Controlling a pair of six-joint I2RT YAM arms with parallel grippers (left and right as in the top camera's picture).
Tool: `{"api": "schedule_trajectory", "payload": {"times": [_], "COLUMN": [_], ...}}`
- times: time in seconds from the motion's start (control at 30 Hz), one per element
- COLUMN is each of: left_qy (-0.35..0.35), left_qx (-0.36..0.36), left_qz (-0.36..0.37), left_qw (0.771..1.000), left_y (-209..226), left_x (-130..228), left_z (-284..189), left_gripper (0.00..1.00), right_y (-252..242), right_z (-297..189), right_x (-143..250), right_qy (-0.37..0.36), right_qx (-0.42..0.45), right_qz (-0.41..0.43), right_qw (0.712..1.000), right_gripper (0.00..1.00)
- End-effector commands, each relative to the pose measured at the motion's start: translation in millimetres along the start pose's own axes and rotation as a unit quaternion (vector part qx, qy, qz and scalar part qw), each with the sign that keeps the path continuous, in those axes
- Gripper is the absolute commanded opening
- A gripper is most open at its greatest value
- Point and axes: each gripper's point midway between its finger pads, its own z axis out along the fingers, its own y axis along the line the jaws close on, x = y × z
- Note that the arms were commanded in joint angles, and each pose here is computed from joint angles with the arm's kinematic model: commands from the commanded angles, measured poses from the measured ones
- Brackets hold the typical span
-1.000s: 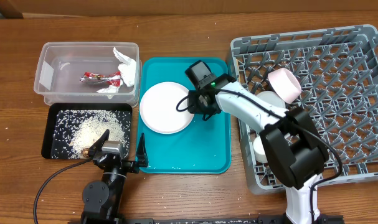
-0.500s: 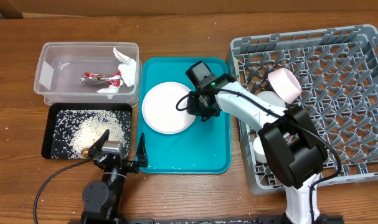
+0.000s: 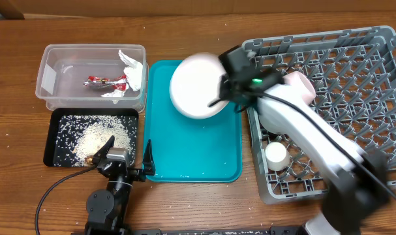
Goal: Sort waste into correct bins and load items into the dishwasher
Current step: 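Carry the white plate right and stand it upright in the rack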
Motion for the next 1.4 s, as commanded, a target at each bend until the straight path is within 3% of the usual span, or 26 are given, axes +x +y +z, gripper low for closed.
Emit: {"api": "schedule_trajectory", "payload": {"times": [0.0, 0.1, 0.2, 0.33, 0.5, 0.97, 1.23, 1.37], "left_qy": [-0.004, -0.004, -0.004, -0.004, -0.004, -0.004, -0.004, -0.004], "left_qx": [0.003, 0.003, 0.003, 0.003, 0.003, 0.003, 0.003, 0.003], "left_qz": [-0.007, -0.007, -0.007, -0.007, -0.007, -0.007, -0.007, -0.007], "left_qw": [1.0, 1.0, 1.0, 1.0, 1.0, 1.0, 1.0, 1.0], "left_y": [-1, -1, -1, -1, -1, -1, -1, -1], "left_x": [0, 0, 0, 0, 0, 0, 0, 0], "left_z": [0, 0, 0, 0, 0, 0, 0, 0], "left_gripper": [1.0, 1.0, 1.0, 1.0, 1.0, 1.0, 1.0, 1.0], "right_y": [-88, -137, -184, -235, -285, -279, -237, -219], "right_z": [-104, -148, -167, -167, -152, -96, -86, -91], "right_x": [-74, -88, -89, -87, -82, -65, -65, -67], "right_qy": [-0.223, -0.286, -0.284, -0.244, -0.189, -0.097, -0.114, -0.131], "right_qx": [0.205, 0.331, 0.438, 0.521, 0.575, 0.591, 0.564, 0.566], "right_qz": [0.02, 0.035, 0.031, 0.037, 0.056, -0.027, -0.071, -0.101], "right_qw": [0.953, 0.898, 0.852, 0.817, 0.794, 0.8, 0.814, 0.807], "right_gripper": [0.04, 0.04, 0.04, 0.04, 0.04, 0.04, 0.04, 0.07]}}
